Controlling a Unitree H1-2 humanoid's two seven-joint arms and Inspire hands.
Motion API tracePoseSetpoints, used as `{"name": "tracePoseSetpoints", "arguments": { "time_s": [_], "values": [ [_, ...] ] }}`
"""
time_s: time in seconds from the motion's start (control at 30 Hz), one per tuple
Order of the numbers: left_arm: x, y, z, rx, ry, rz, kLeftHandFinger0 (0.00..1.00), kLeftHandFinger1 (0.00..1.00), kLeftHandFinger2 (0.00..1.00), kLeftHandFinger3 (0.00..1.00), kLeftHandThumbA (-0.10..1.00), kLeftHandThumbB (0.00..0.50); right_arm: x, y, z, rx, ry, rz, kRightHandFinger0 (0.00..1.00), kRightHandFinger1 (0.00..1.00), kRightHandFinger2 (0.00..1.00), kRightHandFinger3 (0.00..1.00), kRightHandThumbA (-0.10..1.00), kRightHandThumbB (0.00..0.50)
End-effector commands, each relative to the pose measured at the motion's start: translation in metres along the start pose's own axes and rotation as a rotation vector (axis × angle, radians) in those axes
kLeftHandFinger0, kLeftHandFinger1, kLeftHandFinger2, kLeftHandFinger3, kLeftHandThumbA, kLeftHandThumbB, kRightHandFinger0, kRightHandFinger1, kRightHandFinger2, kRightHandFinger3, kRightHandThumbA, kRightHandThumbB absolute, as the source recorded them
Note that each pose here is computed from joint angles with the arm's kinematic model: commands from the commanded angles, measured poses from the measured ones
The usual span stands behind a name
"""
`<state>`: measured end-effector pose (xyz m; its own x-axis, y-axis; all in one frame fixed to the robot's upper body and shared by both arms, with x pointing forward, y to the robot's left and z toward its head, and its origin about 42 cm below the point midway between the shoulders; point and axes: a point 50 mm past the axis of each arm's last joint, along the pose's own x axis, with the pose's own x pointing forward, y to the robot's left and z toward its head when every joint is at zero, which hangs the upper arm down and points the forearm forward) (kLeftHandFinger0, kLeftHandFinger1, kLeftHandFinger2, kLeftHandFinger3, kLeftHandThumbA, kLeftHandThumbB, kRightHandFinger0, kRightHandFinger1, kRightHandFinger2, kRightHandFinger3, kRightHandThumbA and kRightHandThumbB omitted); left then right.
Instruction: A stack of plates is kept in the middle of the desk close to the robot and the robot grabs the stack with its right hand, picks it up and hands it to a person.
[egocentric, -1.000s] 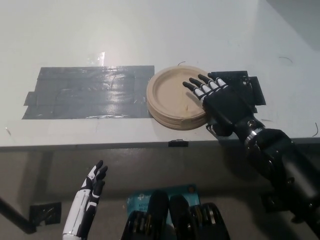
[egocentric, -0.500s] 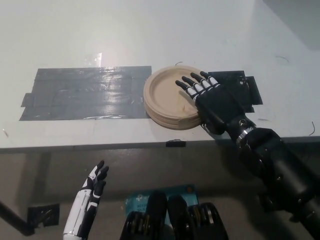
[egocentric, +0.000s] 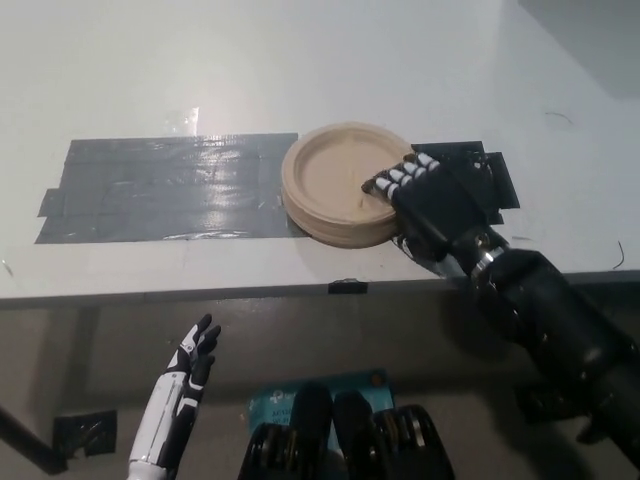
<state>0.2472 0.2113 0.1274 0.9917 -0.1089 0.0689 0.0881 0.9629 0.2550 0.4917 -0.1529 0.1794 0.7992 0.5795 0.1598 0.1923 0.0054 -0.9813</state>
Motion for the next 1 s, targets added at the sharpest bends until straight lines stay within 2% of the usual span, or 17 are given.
{"name": "tracePoseSetpoints", "arguments": {
  "time_s": [0.0,0.1,0.23,0.3,0.33,0.4,0.43,0.5,0.57,0.7,0.73,0.8,0.83,0.87,0.9,0.93,0.97],
  "values": [
    [0.002,0.003,0.007,0.01,-0.041,-0.003,1.0,1.0,1.0,1.0,1.0,0.0,-0.004,0.005,-0.005,-0.028,-0.042,-0.057,0.0,0.2,0.66,0.3,-0.1,0.24],
    [0.001,0.002,0.007,0.003,-0.041,-0.005,1.0,1.0,1.0,1.0,1.0,0.0,-0.007,0.005,-0.009,-0.019,-0.064,-0.135,0.0,0.23,0.72,0.22,-0.1,0.234],
    [0.001,0.002,0.007,0.008,-0.04,-0.004,1.0,1.0,1.0,1.0,1.0,0.0,-0.01,-0.001,-0.014,-0.021,-0.085,-0.207,0.0,0.23,0.73,0.22,-0.1,0.24],
    [0.001,0.002,0.007,0.001,-0.04,-0.007,1.0,1.0,1.0,1.0,1.0,0.0,-0.01,-0.01,-0.02,-0.037,-0.088,-0.244,0.0,0.13,0.55,0.28,-0.1,0.26],
    [0.002,0.002,0.008,0.001,-0.039,-0.007,1.0,1.0,1.0,1.0,1.0,0.0,-0.01,-0.014,-0.022,-0.035,-0.099,-0.279,0.0,0.04,0.41,0.22,-0.1,0.261],
    [0.002,0.002,0.008,0.0,-0.039,-0.008,1.0,1.0,1.0,1.0,1.0,0.0,-0.01,-0.021,-0.025,-0.04,-0.108,-0.312,0.0,0.0,0.33,0.24,-0.1,0.251],
    [0.002,0.001,0.009,0.002,-0.039,-0.008,1.0,1.0,1.0,1.0,1.0,0.0,-0.01,-0.028,-0.027,-0.047,-0.112,-0.335,0.0,0.06,0.26,0.26,-0.1,0.264],
    [0.003,0.002,0.009,0.005,-0.04,-0.008,1.0,1.0,1.0,1.0,1.0,0.0,-0.01,-0.042,-0.029,-0.054,-0.13,-0.414,0.0,0.01,0.12,0.14,-0.1,0.273],
    [0.003,0.003,0.008,0.009,-0.039,-0.007,1.0,1.0,1.0,1.0,1.0,0.0,-0.01,-0.053,-0.029,-0.058,-0.139,-0.468,0.0,0.0,0.11,0.12,-0.1,0.253],
    [0.002,0.004,0.008,0.007,-0.042,-0.003,1.0,1.0,1.0,1.0,1.0,0.0,-0.011,-0.084,-0.029,-0.072,-0.162,-0.54,0.0,0.0,0.28,0.19,-0.1,0.25],
    [0.002,0.005,0.007,0.006,-0.042,-0.002,1.0,1.0,1.0,1.0,1.0,0.0,-0.013,-0.093,-0.028,-0.074,-0.172,-0.573,0.0,0.0,0.41,0.28,-0.1,0.253],
    [0.002,0.004,0.006,0.003,-0.046,-0.006,1.0,1.0,1.0,1.0,1.0,0.0,-0.017,-0.112,-0.028,-0.08,-0.175,-0.604,0.0,0.0,0.56,0.38,-0.1,0.231],
    [0.002,0.004,0.006,0.004,-0.048,-0.005,1.0,1.0,1.0,1.0,1.0,0.0,-0.02,-0.122,-0.027,-0.08,-0.179,-0.625,0.0,0.0,0.72,0.5,-0.1,0.228],
    [0.002,0.004,0.006,0.004,-0.048,-0.004,1.0,1.0,1.0,1.0,1.0,0.0,-0.022,-0.128,-0.026,-0.082,-0.183,-0.641,0.0,0.0,0.78,0.54,-0.1,0.228],
    [0.002,0.004,0.006,0.004,-0.046,-0.004,1.0,1.0,1.0,1.0,1.0,0.0,-0.024,-0.136,-0.025,-0.079,-0.192,-0.669,0.0,0.0,0.77,0.62,-0.1,0.23],
    [0.002,0.004,0.007,0.002,-0.044,-0.004,1.0,1.0,1.0,1.0,1.0,0.0,-0.027,-0.143,-0.023,-0.074,-0.203,-0.692,0.0,0.07,0.75,0.62,-0.1,0.24],
    [0.002,0.004,0.007,0.001,-0.043,-0.004,1.0,1.0,1.0,1.0,1.0,0.0,-0.028,-0.146,-0.023,-0.073,-0.208,-0.702,0.0,0.0,0.72,0.69,-0.1,0.255]
  ]
}}
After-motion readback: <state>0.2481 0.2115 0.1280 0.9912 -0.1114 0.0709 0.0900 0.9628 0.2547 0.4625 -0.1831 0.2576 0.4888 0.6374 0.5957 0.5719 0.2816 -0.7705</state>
